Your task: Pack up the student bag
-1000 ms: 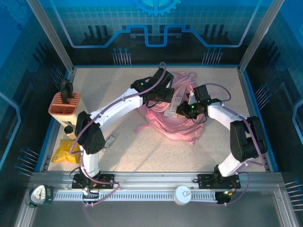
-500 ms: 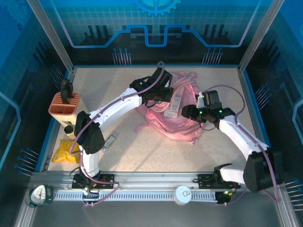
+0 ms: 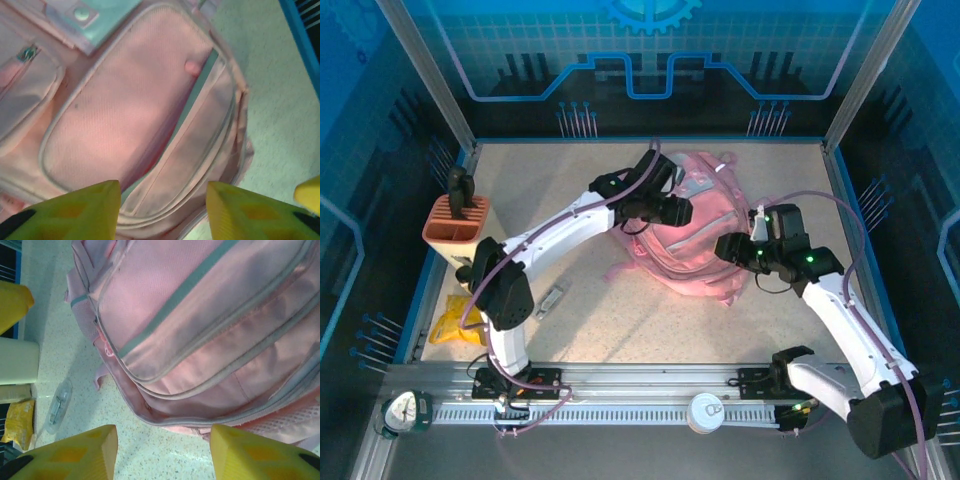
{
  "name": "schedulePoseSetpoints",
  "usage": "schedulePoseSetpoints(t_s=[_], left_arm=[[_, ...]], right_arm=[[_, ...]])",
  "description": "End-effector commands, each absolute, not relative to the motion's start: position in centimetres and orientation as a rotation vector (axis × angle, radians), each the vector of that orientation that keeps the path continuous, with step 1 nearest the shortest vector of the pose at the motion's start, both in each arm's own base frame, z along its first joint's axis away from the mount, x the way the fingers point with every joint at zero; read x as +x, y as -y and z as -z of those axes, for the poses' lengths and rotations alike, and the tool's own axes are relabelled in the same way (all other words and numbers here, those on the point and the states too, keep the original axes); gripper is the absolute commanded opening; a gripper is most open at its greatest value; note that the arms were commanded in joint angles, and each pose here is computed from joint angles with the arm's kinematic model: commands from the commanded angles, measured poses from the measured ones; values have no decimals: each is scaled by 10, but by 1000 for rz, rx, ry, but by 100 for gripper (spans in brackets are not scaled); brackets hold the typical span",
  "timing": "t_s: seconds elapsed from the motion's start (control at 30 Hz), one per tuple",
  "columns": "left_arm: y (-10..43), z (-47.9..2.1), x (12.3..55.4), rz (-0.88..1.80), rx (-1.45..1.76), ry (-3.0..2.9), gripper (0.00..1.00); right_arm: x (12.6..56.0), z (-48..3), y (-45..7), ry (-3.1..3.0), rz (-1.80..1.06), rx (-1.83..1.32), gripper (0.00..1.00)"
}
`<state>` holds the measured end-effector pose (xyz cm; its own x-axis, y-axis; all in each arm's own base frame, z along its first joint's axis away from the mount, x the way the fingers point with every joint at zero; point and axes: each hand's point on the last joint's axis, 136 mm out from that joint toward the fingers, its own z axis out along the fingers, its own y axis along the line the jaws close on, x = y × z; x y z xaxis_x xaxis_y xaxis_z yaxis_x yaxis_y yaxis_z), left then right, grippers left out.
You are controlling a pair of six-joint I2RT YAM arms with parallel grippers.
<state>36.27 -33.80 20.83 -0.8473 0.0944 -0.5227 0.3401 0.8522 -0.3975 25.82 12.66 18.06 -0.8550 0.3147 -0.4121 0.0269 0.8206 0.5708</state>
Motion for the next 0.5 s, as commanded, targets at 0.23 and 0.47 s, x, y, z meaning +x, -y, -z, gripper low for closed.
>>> schedulePoseSetpoints(t_s=[0.23, 0.47], left_arm=[[249, -191, 376, 820, -230, -2517, 66], [227, -154, 405, 812, -446, -2539, 74]], right_arm=[[243, -165, -172, -2601, -847, 205, 53], [249, -143, -200, -2620, -864, 180, 54]])
